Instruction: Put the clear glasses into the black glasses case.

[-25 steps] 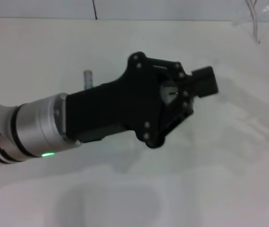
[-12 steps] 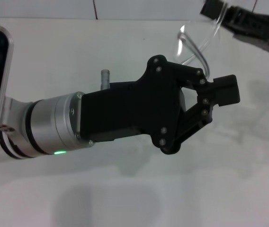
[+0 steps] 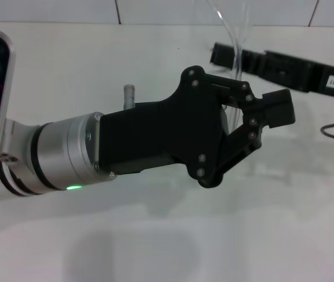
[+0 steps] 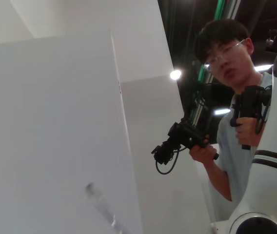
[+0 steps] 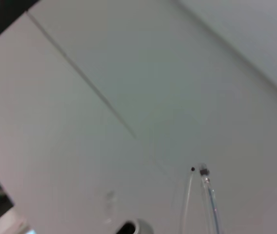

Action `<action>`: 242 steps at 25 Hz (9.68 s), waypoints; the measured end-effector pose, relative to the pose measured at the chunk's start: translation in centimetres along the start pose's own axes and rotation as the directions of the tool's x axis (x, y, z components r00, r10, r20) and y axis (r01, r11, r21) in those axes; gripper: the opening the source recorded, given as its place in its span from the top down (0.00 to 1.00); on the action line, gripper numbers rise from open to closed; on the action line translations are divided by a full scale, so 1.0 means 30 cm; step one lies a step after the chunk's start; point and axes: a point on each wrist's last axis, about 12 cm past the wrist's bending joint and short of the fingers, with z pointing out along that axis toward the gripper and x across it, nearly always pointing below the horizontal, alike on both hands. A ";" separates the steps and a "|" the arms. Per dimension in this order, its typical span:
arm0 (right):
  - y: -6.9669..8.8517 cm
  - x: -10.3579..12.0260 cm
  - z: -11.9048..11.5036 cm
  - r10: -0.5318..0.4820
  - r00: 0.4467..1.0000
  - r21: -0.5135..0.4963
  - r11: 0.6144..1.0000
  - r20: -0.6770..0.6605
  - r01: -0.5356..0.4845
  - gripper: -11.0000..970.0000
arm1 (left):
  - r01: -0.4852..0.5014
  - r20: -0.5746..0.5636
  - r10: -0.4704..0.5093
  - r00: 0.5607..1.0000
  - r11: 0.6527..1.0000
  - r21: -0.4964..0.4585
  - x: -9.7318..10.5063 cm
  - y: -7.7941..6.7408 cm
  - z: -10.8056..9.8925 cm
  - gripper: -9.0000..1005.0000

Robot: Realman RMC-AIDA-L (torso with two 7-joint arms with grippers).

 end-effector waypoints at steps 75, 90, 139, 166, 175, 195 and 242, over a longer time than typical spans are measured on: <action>-0.065 -0.193 0.507 -0.060 0.104 0.035 0.684 -0.993 0.729 0.86 | 0.085 -0.432 -0.170 0.885 0.974 -0.211 -0.059 -0.059 -0.345 0.94; -0.099 -0.095 0.523 -0.097 0.037 -0.032 0.631 -0.995 0.775 0.86 | 0.084 -0.408 -0.180 0.895 0.966 -0.243 -0.047 -0.032 -0.344 0.94; -0.121 0.028 0.568 -0.195 -0.063 -0.160 0.537 -0.979 0.828 0.86 | 0.077 -0.395 -0.180 0.901 0.962 -0.262 -0.040 -0.018 -0.349 0.94; -0.141 0.047 0.562 -0.176 -0.108 -0.181 0.481 -0.978 0.858 0.86 | 0.077 -0.387 -0.179 0.904 0.961 -0.265 -0.033 -0.020 -0.348 0.94; -0.139 0.048 0.567 -0.186 -0.098 -0.178 0.483 -0.978 0.858 0.86 | 0.076 -0.386 -0.178 0.905 0.961 -0.264 -0.034 -0.020 -0.348 0.94; -0.131 0.058 0.573 -0.198 -0.105 -0.190 0.483 -0.975 0.855 0.85 | 0.075 -0.386 -0.176 0.906 0.962 -0.262 -0.035 -0.020 -0.348 0.94; -0.114 0.078 0.535 -0.176 -0.097 -0.175 0.512 -0.980 0.841 0.85 | 0.022 -0.428 -0.152 0.891 0.956 -0.293 -0.140 -0.063 -0.480 0.94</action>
